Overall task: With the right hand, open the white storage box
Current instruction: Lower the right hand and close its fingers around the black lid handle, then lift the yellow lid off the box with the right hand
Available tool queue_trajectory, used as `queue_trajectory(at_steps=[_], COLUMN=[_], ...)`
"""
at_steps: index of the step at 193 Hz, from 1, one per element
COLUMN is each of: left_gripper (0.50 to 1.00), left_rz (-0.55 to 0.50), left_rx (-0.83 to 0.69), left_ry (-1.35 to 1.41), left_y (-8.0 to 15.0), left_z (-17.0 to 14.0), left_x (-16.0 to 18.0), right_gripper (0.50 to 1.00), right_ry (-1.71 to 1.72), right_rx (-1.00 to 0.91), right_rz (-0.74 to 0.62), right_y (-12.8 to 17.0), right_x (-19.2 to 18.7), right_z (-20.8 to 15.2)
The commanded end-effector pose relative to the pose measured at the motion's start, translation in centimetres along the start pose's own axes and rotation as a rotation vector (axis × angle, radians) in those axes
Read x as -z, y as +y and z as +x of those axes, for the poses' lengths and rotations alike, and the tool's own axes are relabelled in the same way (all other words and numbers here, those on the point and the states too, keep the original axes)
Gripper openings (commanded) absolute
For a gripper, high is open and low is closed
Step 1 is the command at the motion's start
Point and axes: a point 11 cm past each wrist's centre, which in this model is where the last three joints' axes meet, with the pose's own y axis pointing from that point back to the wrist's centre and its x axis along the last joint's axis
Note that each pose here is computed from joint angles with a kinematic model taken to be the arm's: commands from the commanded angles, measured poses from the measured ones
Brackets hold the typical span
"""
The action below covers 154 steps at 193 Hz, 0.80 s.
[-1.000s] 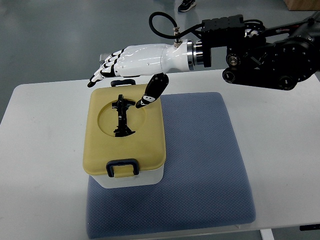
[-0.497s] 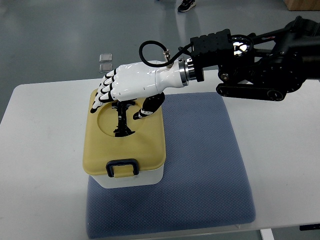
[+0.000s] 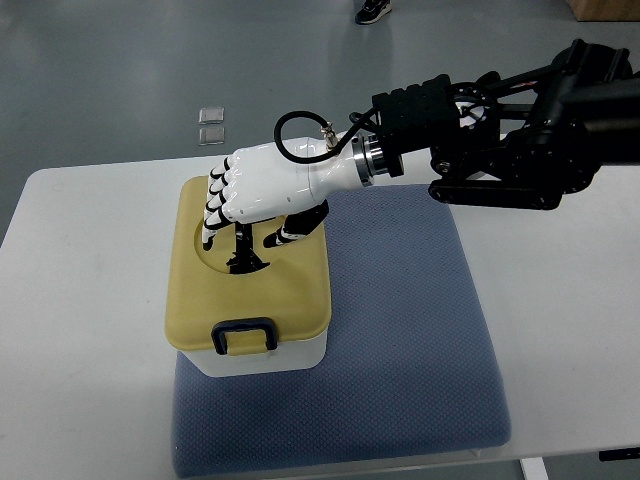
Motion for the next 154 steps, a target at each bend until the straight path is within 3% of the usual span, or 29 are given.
queue_trajectory(at_steps=[1, 52, 68, 154], left_gripper=[1.000, 1.000, 1.000, 1.000], left_rz=[0.000, 0.000, 0.000, 0.000], left_rx=[0.000, 0.000, 0.000, 0.000], left_ry=[0.000, 0.000, 0.000, 0.000], left_y=[0.0, 0.0, 0.0, 0.0], left_z=[0.0, 0.0, 0.0, 0.0], left_x=[0.0, 0.0, 0.0, 0.0], right_gripper=[0.660, 0.566, 0.500, 0.500], right_ry=[0.021, 0.048, 0.065, 0.145], right_rx=[0.001, -0.002, -0.024, -0.133], right_rz=[0.006, 0.015, 0.022, -0.003], right_y=[0.0, -0.2, -0.4, -0.3], right_x=[0.0, 0.1, 0.3, -0.5], right_z=[0.0, -0.1, 0.0, 1.5])
